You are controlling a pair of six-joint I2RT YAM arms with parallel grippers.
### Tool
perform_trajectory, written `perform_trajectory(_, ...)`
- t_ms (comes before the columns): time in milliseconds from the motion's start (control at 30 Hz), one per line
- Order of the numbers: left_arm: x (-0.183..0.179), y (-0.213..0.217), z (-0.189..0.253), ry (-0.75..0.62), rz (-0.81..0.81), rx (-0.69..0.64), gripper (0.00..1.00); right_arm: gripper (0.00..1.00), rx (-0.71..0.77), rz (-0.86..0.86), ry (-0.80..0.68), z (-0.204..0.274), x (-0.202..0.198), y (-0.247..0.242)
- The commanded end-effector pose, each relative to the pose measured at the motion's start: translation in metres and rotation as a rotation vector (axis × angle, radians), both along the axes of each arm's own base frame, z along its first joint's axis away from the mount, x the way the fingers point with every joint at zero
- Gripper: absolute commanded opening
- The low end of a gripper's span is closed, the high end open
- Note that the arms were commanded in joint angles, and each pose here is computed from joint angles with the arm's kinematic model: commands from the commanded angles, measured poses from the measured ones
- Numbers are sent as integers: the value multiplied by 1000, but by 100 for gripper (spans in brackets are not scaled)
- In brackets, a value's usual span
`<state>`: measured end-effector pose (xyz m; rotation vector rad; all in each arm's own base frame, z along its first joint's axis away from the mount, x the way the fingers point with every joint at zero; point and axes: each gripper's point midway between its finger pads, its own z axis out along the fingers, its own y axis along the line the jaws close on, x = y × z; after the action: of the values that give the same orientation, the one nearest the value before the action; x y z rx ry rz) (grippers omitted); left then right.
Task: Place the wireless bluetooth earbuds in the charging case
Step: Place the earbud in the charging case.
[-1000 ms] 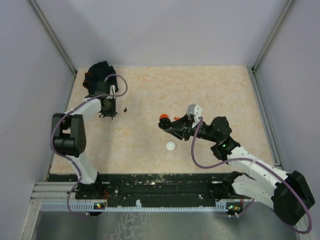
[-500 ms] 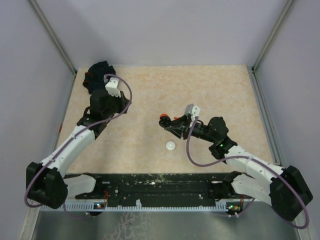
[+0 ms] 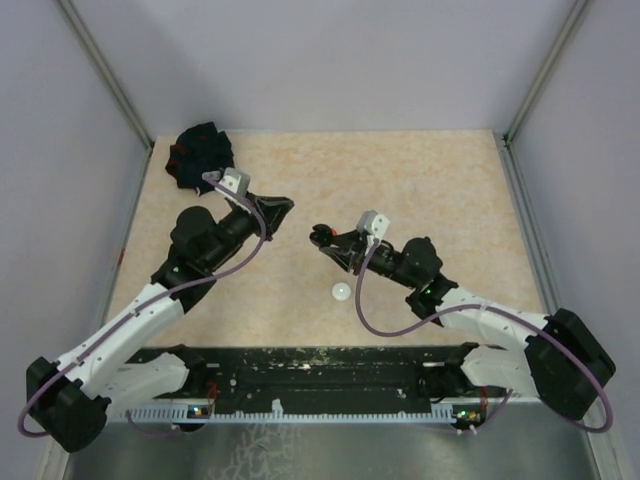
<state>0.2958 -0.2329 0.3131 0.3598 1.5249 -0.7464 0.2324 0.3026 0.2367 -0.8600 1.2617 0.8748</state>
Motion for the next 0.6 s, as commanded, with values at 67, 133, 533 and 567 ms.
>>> perform_trajectory(67, -24, -14, 25, -65, -53, -98, 13, 0, 131, -110, -165, 53, 21, -2)
perform_trajectory(133, -31, -21, 28, -72, -84, -115, 13, 0, 138, -116, -177, 56, 22, 0)
perform_trajectory(533, -54, -54, 34, -118, -170, -131, 12, 0, 131, -194, -214, 60, 27, 3)
perform_trajectory(567, -55, -56, 34, -119, -169, -127, 12, 0, 131, -197, -217, 62, 27, 2)
